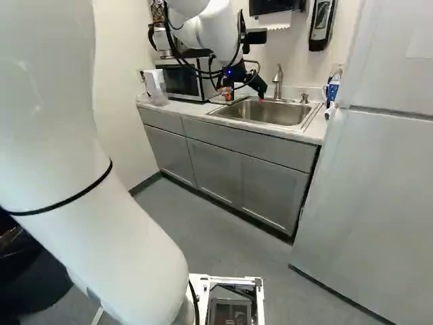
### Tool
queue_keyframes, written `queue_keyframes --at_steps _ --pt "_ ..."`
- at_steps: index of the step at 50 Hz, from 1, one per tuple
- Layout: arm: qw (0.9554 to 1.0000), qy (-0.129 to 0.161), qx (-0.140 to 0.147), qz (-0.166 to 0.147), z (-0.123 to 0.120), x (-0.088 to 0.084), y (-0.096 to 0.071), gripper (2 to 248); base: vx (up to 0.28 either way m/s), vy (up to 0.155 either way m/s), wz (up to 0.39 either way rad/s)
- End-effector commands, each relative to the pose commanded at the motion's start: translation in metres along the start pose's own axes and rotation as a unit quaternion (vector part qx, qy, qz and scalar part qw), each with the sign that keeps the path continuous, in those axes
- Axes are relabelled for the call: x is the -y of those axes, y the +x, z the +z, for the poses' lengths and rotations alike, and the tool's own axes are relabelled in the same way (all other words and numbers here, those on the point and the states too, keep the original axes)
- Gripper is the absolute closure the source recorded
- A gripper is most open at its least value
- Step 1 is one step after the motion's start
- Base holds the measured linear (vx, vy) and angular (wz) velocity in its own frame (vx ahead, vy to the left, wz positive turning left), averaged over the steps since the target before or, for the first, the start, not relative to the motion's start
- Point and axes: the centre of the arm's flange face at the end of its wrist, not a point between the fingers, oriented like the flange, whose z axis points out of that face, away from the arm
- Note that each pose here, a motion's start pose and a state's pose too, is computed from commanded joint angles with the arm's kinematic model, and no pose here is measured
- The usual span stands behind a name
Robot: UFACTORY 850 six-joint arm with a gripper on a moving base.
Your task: Rinse the cup and place it in the tray
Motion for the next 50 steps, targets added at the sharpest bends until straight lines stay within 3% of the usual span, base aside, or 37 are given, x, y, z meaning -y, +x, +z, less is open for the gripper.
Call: queue_keyframes --at_steps 50 --pt "1.0 0.0 -0.001 -0.001 0.0007 0.0007 -0.0013 3 -0.009 0.004 0.001"
